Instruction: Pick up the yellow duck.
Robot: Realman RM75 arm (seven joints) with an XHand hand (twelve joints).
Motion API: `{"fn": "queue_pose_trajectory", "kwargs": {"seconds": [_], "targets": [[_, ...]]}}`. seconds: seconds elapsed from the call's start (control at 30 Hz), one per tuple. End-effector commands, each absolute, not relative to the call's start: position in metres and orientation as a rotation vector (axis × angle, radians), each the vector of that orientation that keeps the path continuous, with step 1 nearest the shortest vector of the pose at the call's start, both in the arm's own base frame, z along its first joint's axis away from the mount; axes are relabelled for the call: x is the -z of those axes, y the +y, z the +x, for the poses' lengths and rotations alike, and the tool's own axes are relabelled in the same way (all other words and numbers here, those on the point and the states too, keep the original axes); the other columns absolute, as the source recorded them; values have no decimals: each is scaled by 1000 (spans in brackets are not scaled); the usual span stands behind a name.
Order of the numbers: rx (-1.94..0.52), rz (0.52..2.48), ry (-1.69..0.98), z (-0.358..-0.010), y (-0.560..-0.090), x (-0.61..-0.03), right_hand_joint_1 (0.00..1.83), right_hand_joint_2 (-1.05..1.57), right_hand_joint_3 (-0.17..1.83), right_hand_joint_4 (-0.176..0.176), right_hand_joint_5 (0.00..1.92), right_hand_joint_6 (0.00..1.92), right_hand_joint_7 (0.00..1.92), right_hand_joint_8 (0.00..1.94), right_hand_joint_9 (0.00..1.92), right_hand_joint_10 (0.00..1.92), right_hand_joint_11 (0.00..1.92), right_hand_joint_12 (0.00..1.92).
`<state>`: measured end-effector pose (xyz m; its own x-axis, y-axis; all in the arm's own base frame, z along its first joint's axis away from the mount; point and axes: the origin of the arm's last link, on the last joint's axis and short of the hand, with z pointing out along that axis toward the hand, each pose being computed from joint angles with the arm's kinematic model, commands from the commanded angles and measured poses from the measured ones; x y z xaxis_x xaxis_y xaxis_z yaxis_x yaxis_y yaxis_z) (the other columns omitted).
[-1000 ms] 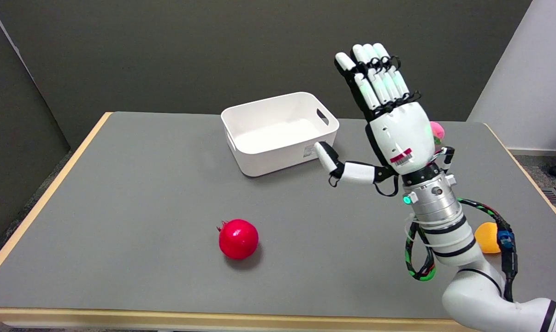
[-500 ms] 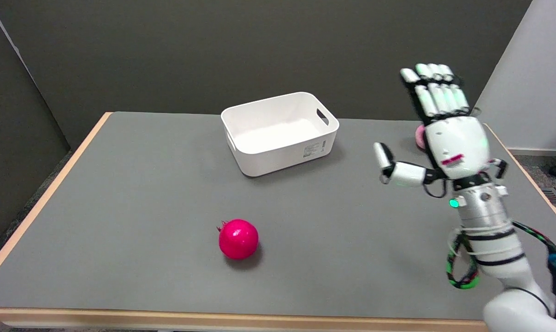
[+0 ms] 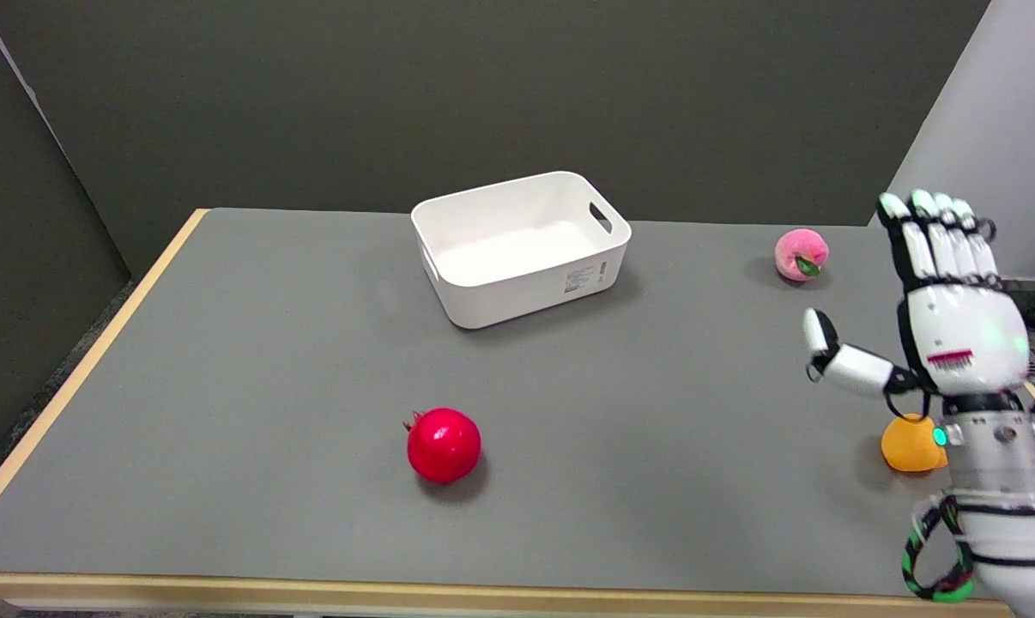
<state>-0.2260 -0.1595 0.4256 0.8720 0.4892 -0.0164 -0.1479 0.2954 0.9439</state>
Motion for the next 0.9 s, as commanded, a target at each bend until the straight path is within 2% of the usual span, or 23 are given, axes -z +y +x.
{"fn": "queue_pose_trajectory", "kwargs": {"seconds": [0.03, 0.23, 0.3, 0.6, 0.73, 0.9], "targets": [[-366, 995, 211, -287, -105, -440, 449, 609, 928, 1, 49, 202, -1, 73, -1, -1, -1, 70], [-353, 965, 166, -300, -98, -440, 432, 601, 913, 1, 44, 199, -1, 79, -1, -1, -1, 91], [-341, 948, 158, -303, -95, -443, 420, 613, 852, 5, 27, 228, -1, 56, -1, -1, -1, 82], [-382, 887, 58, -321, -81, -457, 419, 597, 875, 2, 34, 197, -1, 40, -1, -1, -1, 61], [-381, 865, 49, -322, -80, -462, 438, 646, 801, 3, 3, 263, -1, 5, -1, -1, -1, 0], [-382, 847, 33, -321, -82, -467, 442, 642, 806, -1, 3, 244, -1, -1, -1, -1, -1, -1]]}}
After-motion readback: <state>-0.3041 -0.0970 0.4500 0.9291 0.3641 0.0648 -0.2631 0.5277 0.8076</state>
